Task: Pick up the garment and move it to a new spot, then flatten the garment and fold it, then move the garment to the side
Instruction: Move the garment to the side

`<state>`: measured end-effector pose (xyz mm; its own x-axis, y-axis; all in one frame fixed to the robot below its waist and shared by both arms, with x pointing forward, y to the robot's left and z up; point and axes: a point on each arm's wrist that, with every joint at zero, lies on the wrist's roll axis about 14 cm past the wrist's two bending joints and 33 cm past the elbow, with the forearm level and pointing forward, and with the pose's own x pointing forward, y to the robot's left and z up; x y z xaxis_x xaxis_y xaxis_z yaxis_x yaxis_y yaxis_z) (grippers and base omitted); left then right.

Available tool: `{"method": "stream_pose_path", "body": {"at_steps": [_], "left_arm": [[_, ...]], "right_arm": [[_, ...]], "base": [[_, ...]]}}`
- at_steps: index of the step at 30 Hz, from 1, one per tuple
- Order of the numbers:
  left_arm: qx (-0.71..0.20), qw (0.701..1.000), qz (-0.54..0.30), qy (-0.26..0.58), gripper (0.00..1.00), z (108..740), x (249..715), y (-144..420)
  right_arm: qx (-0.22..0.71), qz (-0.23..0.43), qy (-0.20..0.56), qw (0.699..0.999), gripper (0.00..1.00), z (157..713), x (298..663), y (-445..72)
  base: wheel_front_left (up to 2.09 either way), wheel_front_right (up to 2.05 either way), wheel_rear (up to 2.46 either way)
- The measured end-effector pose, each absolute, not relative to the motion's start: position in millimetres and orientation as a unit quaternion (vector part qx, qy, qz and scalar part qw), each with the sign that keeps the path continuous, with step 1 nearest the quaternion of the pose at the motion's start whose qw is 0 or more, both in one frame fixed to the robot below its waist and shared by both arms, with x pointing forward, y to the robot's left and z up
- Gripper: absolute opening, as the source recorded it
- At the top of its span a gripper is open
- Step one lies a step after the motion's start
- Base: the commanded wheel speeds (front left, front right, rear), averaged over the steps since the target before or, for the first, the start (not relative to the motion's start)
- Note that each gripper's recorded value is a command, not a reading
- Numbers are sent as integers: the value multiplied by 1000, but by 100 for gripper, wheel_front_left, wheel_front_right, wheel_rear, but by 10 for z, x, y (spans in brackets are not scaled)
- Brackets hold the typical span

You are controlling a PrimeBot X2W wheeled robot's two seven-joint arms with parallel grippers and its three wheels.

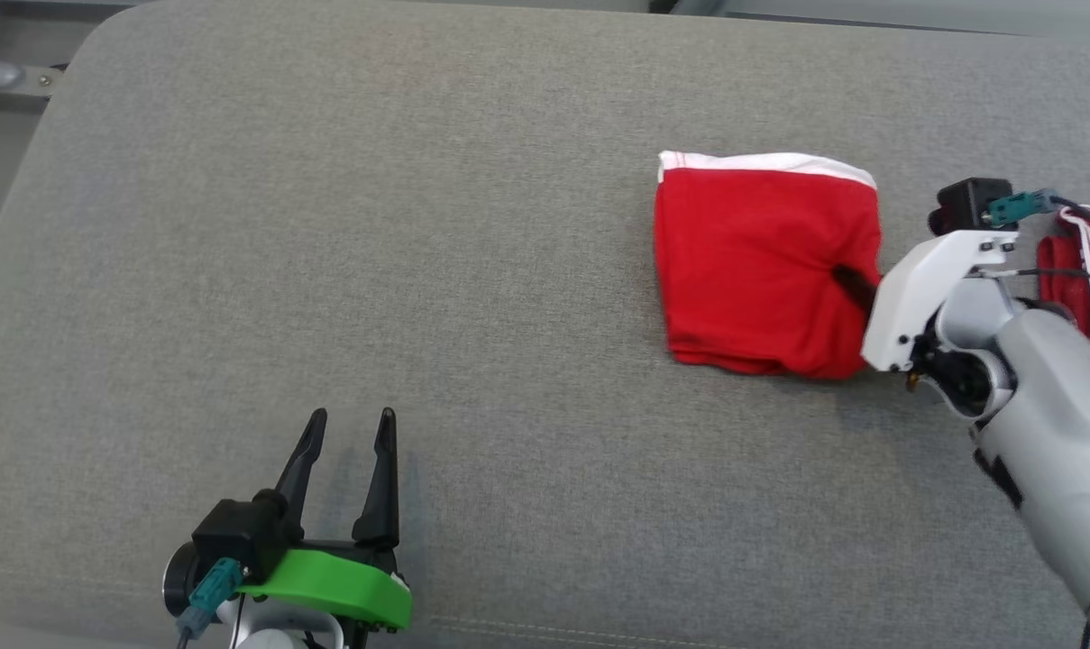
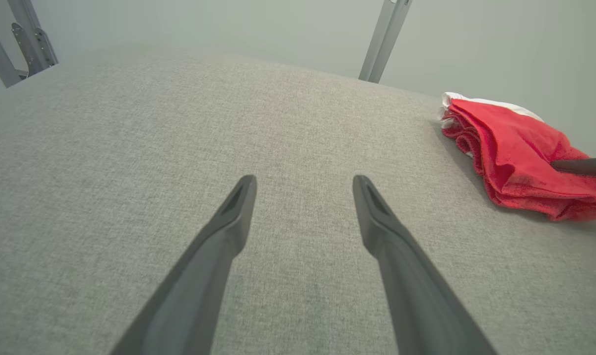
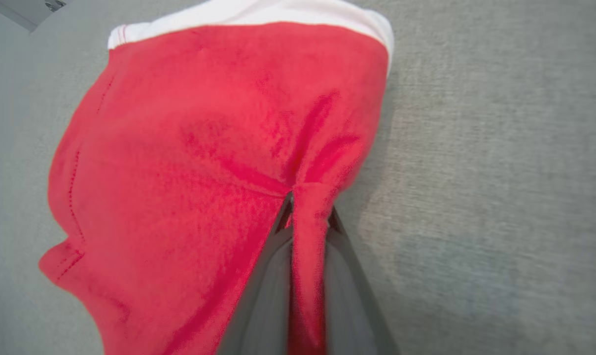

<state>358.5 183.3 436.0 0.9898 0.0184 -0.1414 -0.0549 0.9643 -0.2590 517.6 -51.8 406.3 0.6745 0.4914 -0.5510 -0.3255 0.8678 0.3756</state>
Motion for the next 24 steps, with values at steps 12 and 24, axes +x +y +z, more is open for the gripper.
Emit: {"method": "stream_pose_path", "body": {"at_steps": [12, 24], "left_arm": [[-147, 984, -63, 73, 100, 4341, 3843, 1325], [-143, 983, -52, 98, 100, 4183, 3780, 1371]], "right_arm": [[19, 117, 305, 945, 0, 4826, 5450, -2097], [-9, 82, 377, 922, 0, 4836, 5267, -2598]], "base": [[0, 0, 0], [0, 0, 0]]}}
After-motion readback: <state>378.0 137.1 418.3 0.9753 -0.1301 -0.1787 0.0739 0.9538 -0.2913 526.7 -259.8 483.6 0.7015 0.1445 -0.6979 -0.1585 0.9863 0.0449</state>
